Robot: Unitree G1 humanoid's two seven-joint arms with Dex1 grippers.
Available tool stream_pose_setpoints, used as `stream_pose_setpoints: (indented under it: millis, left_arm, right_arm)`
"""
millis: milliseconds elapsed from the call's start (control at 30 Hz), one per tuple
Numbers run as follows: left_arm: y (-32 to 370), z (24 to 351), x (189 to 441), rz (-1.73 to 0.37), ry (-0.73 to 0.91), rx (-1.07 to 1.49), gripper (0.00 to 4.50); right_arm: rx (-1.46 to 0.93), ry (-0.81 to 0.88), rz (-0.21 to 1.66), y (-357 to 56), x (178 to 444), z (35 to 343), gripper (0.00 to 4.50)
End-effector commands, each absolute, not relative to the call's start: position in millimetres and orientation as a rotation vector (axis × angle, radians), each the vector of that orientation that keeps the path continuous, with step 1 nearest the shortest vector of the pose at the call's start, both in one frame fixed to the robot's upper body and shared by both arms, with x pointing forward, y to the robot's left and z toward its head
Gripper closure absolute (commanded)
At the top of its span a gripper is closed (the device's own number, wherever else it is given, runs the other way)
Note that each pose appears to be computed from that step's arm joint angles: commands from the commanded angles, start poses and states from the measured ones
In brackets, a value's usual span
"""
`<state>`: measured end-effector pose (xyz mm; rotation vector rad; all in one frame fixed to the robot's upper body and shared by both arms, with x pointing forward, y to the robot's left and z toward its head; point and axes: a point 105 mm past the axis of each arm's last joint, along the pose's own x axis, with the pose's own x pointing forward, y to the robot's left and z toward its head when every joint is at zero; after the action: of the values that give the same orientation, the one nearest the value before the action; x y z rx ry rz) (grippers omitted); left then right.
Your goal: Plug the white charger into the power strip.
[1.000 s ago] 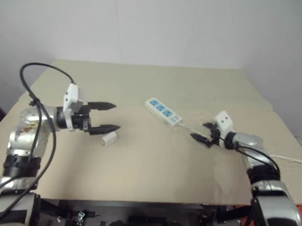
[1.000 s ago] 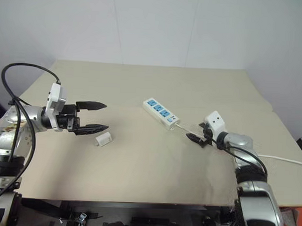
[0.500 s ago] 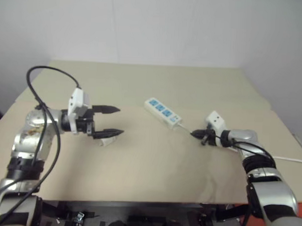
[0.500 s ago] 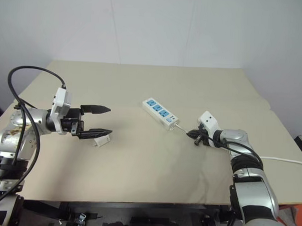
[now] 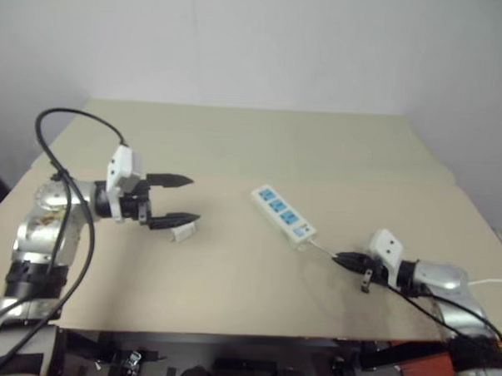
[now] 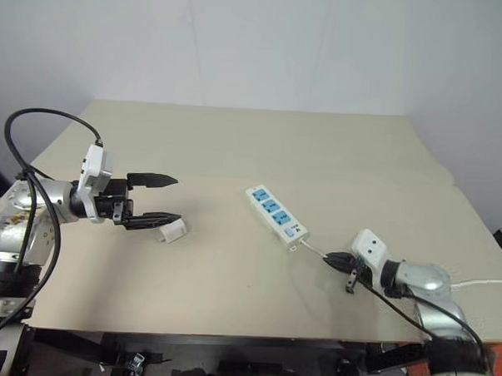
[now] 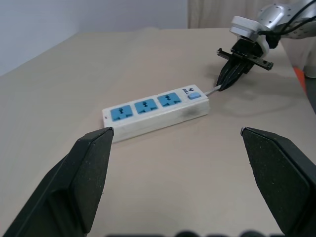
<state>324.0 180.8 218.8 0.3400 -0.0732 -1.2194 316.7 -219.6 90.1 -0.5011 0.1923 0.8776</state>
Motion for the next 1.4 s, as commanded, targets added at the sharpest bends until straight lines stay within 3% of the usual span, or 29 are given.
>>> stream_pose_setpoints:
  millis: [33, 333, 533, 733, 967, 1400]
  left_arm:
    - [179.7, 228.7, 323.2, -1.221, -0.111, 0.355, 0.00]
    - [179.8, 231.2, 328.8, -1.211, -0.111, 0.361, 0.00]
    - [176.9, 230.4, 330.2, -1.212, -0.111, 0.361, 0.00]
    - [175.9, 229.4, 330.3, -1.211, -0.109, 0.363, 0.00]
    - [176.2, 227.6, 329.1, -1.204, -0.108, 0.365, 0.00]
    - [178.7, 223.7, 326.0, -1.181, -0.101, 0.356, 0.00]
  right_arm:
    - [-0.512, 0.130, 0.871, -219.0, 311.1, 105.1, 3.19]
    - [-0.400, 0.012, 0.794, -208.3, 303.3, 125.4, 0.01]
    - [-0.282, -0.036, 0.670, -195.1, 317.4, 125.2, 0.01]
    - [-0.196, -0.035, 0.723, -169.5, 323.5, 117.2, 0.01]
    - [-0.172, -0.017, 0.703, -157.7, 343.1, 112.6, 0.01]
    - [-0.071, 0.010, 0.675, -142.5, 354.7, 97.5, 0.01]
